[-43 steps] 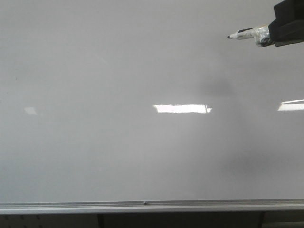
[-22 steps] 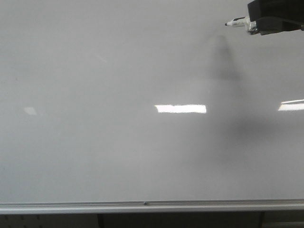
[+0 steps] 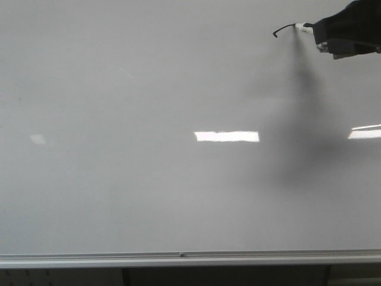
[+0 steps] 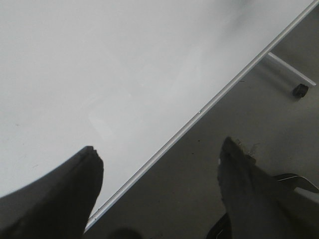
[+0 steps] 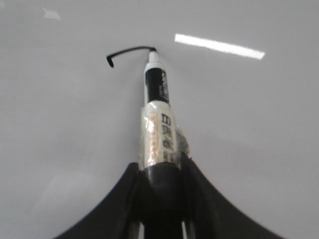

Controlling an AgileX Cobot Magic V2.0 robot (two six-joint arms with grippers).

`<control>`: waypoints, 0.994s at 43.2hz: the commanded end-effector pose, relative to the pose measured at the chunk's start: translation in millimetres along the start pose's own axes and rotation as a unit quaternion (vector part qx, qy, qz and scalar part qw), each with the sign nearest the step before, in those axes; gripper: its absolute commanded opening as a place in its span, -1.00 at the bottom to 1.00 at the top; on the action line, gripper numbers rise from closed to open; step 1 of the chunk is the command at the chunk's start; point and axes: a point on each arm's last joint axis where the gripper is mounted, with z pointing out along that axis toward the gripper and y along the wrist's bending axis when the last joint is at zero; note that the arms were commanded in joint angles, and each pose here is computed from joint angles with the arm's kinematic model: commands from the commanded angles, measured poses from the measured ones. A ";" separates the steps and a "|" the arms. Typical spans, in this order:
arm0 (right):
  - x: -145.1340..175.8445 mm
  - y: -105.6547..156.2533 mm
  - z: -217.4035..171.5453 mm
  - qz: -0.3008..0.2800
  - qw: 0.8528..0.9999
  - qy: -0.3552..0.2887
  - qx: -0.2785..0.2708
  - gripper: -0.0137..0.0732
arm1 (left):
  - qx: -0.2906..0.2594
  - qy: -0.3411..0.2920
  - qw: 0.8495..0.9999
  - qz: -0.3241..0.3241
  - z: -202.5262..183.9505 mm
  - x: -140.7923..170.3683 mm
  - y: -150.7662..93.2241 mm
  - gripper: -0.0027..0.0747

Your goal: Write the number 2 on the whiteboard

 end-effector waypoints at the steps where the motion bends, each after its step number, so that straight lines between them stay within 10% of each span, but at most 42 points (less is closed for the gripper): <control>1: -12.1 -2.0 -3.7 -0.001 1.000 -0.008 -0.005 -0.84 | -0.009 -0.048 0.999 -0.009 -9.5 -10.4 1.0 0.31; 30: -0.7 -23.0 -3.9 0.018 0.998 0.052 0.004 -0.84 | -0.011 -0.048 0.999 -0.008 -9.5 -10.4 1.3 0.31; 43: -46.6 6.4 -66.5 -0.018 0.988 0.076 -0.137 -0.84 | -0.008 -0.042 0.999 -0.002 -5.7 -11.0 1.9 0.31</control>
